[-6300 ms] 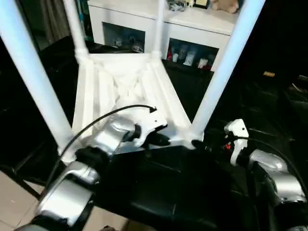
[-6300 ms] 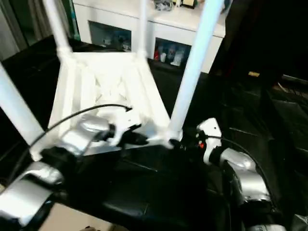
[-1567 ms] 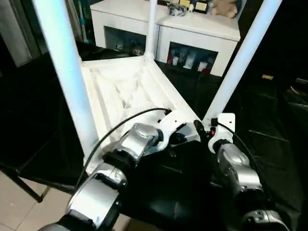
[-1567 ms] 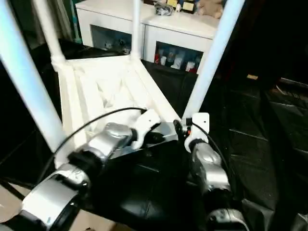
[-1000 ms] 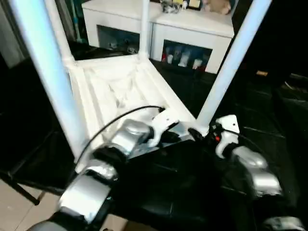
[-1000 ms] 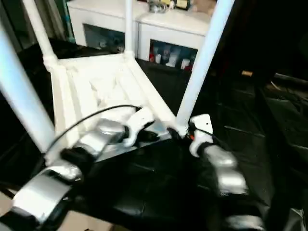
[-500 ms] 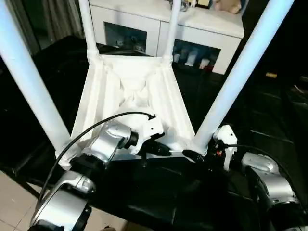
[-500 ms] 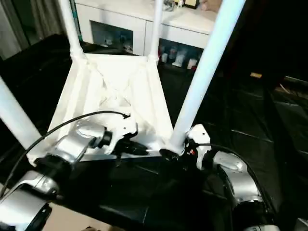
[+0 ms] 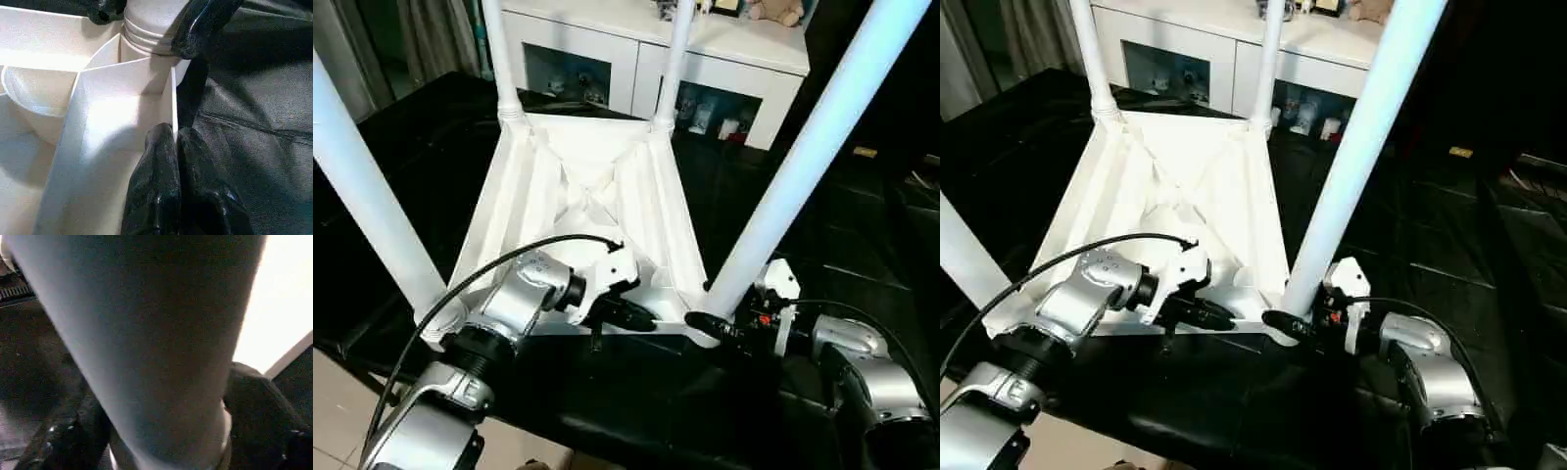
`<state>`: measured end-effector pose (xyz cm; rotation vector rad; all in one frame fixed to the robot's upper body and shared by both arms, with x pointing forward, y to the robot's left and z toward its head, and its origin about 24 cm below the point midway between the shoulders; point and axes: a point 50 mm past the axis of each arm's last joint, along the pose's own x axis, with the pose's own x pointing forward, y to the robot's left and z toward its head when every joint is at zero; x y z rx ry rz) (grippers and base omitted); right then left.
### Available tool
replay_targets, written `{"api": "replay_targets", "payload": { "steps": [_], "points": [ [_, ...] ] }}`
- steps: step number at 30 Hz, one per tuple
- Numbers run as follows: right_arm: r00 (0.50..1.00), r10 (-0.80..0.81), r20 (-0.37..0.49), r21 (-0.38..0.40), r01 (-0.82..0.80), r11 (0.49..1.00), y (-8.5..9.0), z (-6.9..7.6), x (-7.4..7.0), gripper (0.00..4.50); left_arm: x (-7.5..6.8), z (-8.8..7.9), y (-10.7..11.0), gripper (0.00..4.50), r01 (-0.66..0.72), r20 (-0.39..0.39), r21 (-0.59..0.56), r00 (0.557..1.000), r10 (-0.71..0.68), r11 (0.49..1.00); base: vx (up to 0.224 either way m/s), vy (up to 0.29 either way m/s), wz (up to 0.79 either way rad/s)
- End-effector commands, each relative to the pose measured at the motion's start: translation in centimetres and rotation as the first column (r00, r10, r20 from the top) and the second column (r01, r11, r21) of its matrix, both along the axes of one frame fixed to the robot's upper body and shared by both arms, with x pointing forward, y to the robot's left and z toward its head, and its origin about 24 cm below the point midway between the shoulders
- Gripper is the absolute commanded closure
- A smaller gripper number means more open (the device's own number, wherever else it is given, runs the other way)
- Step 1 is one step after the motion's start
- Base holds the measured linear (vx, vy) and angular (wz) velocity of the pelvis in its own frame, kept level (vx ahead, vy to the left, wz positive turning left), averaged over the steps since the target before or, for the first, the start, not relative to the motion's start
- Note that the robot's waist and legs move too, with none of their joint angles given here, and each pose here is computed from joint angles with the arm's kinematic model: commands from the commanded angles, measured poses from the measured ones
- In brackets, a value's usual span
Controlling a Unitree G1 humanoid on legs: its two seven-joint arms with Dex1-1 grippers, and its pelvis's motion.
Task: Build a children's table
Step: Rotate leg to tighten
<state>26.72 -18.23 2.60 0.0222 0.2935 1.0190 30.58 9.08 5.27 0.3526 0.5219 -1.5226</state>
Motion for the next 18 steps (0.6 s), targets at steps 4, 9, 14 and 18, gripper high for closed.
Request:
{"api": "replay_targets", "payload": {
  "steps": [4, 9, 14, 18],
  "points": [
    [1.0, 0.001, 0.011, -0.013, -0.001, 1.0, -0.3, 0.3, -0.1, 1.62, -1.1, -0.9, -0.8, 4.5, 0.052, -0.073, -0.032, 0.996, -0.055, 0.998, 0.0, 0.0, 0.0],
    [1.0, -0.005, 0.009, -0.01, 0.005, 1.0, -0.3, 0.3, -0.1, 1.79, -1.2, -1.0, -0.7, 4.5, 0.048, -0.076, -0.025, 0.996, -0.05, 0.999, 0.0, 0.0, 0.0],
    [0.992, -0.122, -0.004, -0.004, 0.122, 0.992, -0.4, -0.4, 0.3, 1.83, -0.6, -1.3, -0.7, 4.5, -0.036, -0.069, -0.007, 0.997, 0.035, 0.999, 0.0, 0.0, 0.0],
    [0.953, -0.302, -0.003, -0.02, 0.302, 0.953, -0.1, -1.7, 1.0, 1.83, 0.2, -1.8, -1.6, 4.5, -0.158, -0.038, 0.004, 0.987, 0.158, 0.987, 0.0, 0.0, 0.0]
  ]
}}
